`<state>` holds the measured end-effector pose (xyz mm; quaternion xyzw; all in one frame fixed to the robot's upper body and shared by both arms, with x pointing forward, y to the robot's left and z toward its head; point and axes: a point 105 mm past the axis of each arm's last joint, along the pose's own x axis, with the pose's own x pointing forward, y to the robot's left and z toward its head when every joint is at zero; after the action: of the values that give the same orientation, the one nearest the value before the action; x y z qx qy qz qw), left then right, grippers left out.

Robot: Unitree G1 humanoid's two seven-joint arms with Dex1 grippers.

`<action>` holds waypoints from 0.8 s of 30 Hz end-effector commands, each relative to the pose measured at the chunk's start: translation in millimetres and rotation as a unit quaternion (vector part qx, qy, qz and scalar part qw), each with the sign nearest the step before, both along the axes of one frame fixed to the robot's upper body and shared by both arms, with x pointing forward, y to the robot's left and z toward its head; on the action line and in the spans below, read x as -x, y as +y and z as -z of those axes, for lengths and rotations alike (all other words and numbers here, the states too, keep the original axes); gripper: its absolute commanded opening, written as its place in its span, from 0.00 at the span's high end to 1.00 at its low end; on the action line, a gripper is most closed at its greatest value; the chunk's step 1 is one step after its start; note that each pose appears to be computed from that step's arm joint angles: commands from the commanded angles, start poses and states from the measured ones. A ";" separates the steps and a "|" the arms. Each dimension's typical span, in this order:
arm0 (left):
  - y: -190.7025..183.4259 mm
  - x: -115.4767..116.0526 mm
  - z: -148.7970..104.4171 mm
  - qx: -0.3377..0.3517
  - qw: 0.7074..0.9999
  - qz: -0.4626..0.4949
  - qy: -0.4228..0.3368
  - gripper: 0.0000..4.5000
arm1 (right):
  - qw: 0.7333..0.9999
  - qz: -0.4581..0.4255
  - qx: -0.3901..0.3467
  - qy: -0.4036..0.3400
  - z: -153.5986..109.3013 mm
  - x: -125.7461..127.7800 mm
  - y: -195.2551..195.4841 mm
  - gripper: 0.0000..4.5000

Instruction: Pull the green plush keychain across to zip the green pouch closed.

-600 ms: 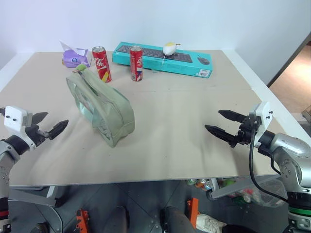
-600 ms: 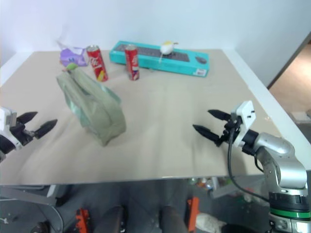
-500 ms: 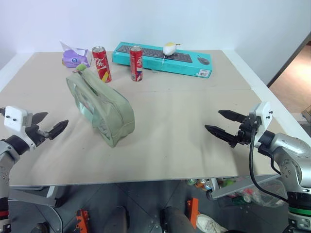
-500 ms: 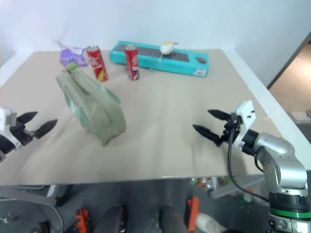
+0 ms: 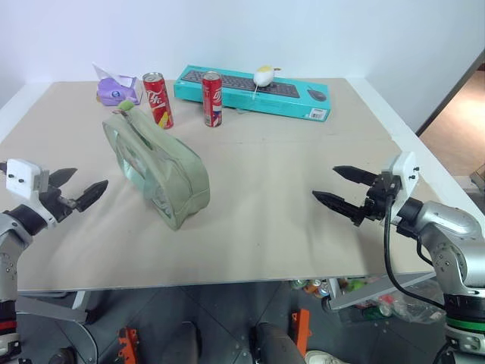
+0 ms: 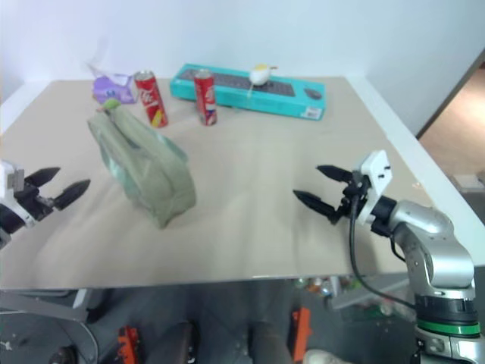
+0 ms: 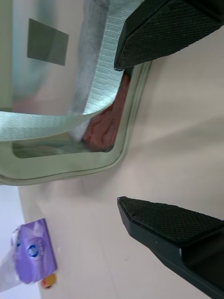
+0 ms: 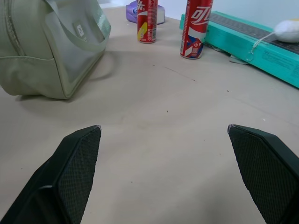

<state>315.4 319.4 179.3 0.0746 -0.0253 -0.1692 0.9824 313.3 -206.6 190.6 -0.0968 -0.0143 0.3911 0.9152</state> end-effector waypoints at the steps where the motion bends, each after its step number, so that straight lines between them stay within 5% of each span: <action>1: -0.9 -0.7 -53.8 -0.065 0.994 0.018 -0.085 0.01 | 0.999 0.000 0.012 -0.032 -14.7 -0.8 -3.6 0.00; 4: -21.1 4.1 -87.7 -0.102 0.983 0.108 -0.104 0.01 | 0.999 -0.005 0.013 -0.035 -16.1 -1.6 -3.2 0.00; 9: -60.5 15.9 -108.2 -0.169 0.943 0.279 -0.059 0.01 | 0.999 -0.025 0.001 -0.042 -26.4 -2.8 7.2 0.00; 16: -87.8 16.4 -105.9 -0.254 0.871 0.421 0.005 0.01 | 0.997 -0.059 0.005 -0.056 -43.9 5.1 27.2 0.00; 24: -111.5 -17.9 -105.6 -0.327 0.827 0.457 0.014 0.01 | 0.996 -0.050 -0.009 -0.076 -57.8 17.0 41.4 0.00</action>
<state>330.5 209.8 285.4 0.3540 0.0148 -0.5925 0.7234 300.8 -162.6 239.4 -0.1114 -0.0725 0.4399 0.8882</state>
